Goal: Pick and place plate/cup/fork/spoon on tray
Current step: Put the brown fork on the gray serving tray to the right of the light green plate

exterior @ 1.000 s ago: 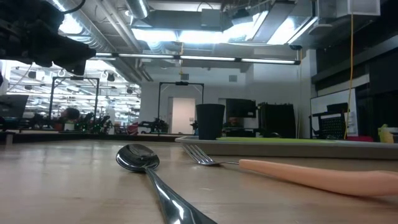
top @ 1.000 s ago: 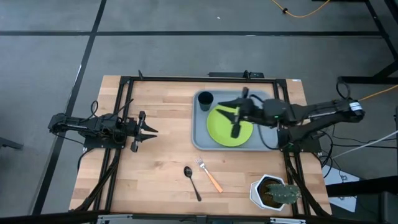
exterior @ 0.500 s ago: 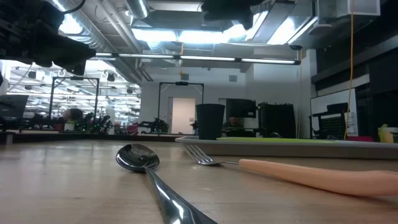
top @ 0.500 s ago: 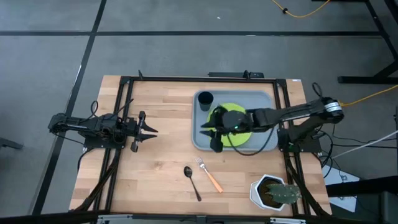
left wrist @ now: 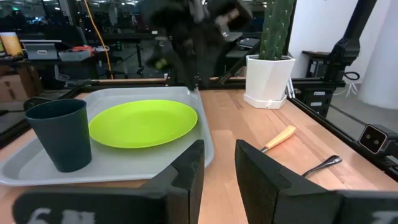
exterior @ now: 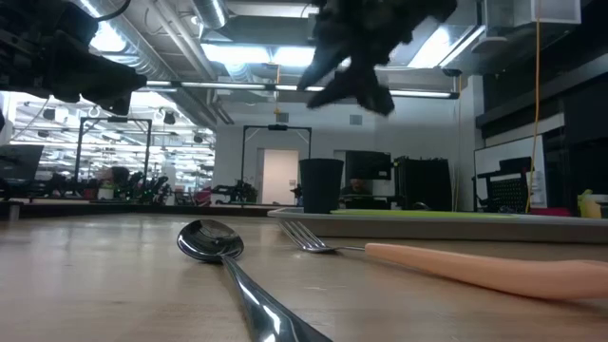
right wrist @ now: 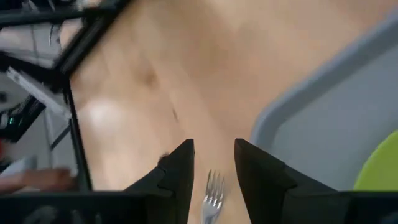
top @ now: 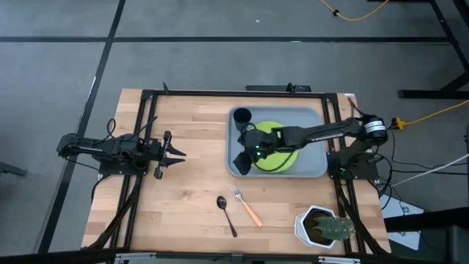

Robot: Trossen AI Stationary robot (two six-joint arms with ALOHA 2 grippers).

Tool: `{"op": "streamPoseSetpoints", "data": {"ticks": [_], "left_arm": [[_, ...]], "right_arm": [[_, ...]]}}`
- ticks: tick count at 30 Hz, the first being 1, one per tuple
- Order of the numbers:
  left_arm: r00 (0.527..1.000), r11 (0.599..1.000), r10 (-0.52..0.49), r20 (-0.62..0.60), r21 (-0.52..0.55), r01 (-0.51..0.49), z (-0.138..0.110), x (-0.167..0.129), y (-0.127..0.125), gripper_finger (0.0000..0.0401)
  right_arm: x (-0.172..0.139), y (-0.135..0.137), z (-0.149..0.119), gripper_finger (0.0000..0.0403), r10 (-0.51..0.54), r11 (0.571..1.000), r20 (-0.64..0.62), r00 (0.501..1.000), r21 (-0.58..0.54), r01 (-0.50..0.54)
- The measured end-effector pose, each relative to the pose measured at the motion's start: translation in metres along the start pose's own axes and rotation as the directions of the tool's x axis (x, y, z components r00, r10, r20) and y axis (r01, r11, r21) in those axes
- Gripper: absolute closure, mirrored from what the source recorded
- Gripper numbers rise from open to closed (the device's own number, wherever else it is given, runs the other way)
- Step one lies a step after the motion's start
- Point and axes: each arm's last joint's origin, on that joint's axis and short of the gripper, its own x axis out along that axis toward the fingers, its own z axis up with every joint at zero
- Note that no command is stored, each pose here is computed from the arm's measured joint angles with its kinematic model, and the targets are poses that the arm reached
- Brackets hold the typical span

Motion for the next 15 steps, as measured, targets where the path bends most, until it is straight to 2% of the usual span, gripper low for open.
{"op": "streamPoseSetpoints", "data": {"ticks": [4, 7, 15], "left_arm": [[1.000, 1.000, 0.000, 0.000, 0.000, 0.000, 0.000, 0.000, 0.000, 0.0319], [1.000, 1.000, 0.000, 0.000, 0.000, 0.000, 0.000, 0.000, 0.000, 0.0319], [1.000, 1.000, 0.000, 0.000, 0.000, 0.000, 0.000, 0.000, 0.000, 0.0319]], "right_arm": [[0.023, -0.004, -0.003, 0.0283, 0.073, 0.993, -0.094, 0.993, 0.098, -0.064], [0.038, -0.005, -0.003, 0.0283, 0.085, 0.989, -0.144, 0.986, 0.136, -0.066], [0.070, 0.012, -0.007, 0.0283, 0.081, 0.991, -0.188, 0.979, 0.118, -0.059]]}}
